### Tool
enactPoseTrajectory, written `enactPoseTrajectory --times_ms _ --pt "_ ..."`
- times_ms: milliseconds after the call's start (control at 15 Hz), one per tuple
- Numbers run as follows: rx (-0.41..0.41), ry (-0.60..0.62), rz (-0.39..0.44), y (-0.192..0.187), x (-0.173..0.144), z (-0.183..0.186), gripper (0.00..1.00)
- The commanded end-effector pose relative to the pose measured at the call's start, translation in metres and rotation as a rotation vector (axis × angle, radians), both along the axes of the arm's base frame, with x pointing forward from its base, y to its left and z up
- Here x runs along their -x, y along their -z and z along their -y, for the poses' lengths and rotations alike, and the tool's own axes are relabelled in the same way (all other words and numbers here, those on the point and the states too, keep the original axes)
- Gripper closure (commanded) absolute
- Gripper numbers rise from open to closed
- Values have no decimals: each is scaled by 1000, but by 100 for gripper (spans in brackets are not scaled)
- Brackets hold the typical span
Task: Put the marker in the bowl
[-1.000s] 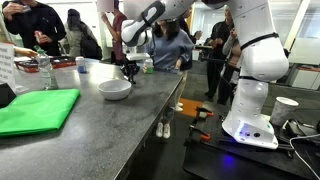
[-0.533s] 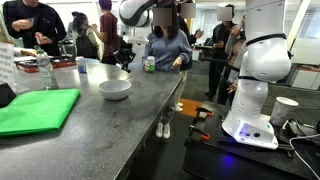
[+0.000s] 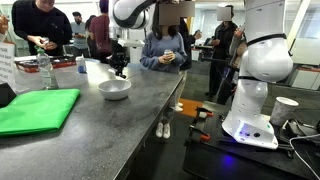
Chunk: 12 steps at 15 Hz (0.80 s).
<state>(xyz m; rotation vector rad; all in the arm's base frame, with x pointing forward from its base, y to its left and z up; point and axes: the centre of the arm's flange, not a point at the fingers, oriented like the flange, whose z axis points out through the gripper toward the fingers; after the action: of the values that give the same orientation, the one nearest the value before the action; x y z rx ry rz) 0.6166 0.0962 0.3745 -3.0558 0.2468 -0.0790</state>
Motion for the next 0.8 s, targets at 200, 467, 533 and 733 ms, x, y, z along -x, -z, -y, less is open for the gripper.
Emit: enactPoseTrajectory --times_ms 200,467,533,733 --pt "7 -89 -25 22 -16 -8 95" --pt "-20 -117 -81 23 -3 -19 49" --pt "-30 -129 -79 21 1 -23 41" --pt "-34 -154 -47 7 8 -32 19"
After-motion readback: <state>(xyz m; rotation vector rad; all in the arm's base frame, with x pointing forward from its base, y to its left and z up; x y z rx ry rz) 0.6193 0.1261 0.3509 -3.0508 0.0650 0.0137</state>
